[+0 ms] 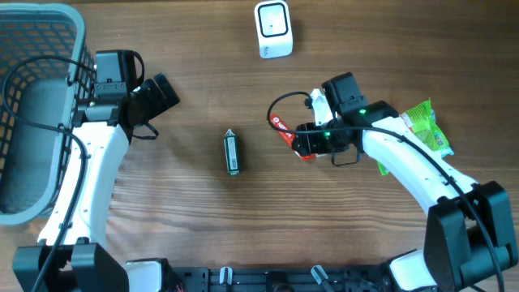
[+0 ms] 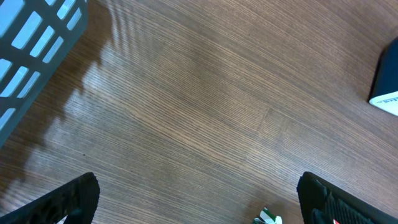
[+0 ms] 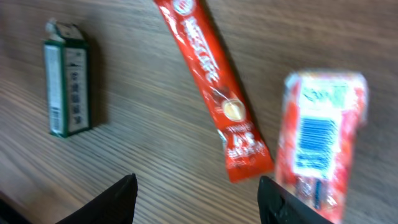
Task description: Scan the item barcode
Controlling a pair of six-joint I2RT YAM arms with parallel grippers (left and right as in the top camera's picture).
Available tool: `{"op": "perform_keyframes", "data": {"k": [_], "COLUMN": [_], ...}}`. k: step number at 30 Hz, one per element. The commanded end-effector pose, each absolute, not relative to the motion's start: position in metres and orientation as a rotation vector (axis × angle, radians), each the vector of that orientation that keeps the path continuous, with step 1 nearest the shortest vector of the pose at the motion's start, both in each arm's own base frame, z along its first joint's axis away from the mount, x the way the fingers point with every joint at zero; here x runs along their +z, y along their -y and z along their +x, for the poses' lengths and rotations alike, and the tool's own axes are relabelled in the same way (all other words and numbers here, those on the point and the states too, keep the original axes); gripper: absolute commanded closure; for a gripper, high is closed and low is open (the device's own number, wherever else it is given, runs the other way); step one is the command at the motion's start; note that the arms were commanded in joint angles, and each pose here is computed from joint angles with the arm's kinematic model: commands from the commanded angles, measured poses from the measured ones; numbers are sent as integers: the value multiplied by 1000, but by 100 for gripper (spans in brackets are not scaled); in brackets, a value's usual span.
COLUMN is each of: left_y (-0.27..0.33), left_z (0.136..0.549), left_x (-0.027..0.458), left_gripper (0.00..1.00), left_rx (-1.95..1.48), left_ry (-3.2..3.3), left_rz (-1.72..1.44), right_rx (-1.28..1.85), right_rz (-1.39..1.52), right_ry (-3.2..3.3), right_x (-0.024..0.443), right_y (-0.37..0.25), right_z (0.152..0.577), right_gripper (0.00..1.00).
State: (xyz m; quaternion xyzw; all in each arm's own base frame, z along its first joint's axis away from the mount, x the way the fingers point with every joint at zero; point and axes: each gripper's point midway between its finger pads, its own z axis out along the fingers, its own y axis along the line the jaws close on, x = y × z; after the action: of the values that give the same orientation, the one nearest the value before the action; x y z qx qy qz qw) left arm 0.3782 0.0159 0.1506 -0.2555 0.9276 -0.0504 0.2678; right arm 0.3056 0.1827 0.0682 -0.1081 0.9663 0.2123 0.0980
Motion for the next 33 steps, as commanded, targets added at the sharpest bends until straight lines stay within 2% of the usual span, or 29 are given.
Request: {"op": "perform_keyframes", "data": {"k": [1,6,14,20,23,24,26,30,33], "left_y": [-19,-19,-19,-19,-19,-19,-19,-19,-19], "left_z": [381,381,381,381,381,381,381,381,381], "left_x": [158,158,158,158,158,158,158,158,158], "left_gripper": [0,0,0,0,0,0,0,0,0], "left_rx": [-133,-133,-133,-133,-133,-133,-133,-133,-133], "left_ry": [-2478,-2478,-2478,-2478,-2478,-2478,-2478,-2478,-2478], "left_rz": [-693,-693,-693,-693,-693,-693,-693,-693,-693], "right_rx": [676,619,513,755,1134,1100,1016,709,614], "right_rz": [-347,-231,-181,-243,-622,-623,-546,-373,-300], "right_ry": [-2793,-2766,-2855,-2863,-2682,-2697,-2717,-2702,-2731], "right_x": [76,77,63,48,75,73,77,91,82], "right_y": [-188,-159,-132,-159,-207,-206,-199,-173,-159], "right_z": [317,339,326,299,273,273,286,325,332], "right_gripper": [37,37,40,39,41,46,48,44,44]}}
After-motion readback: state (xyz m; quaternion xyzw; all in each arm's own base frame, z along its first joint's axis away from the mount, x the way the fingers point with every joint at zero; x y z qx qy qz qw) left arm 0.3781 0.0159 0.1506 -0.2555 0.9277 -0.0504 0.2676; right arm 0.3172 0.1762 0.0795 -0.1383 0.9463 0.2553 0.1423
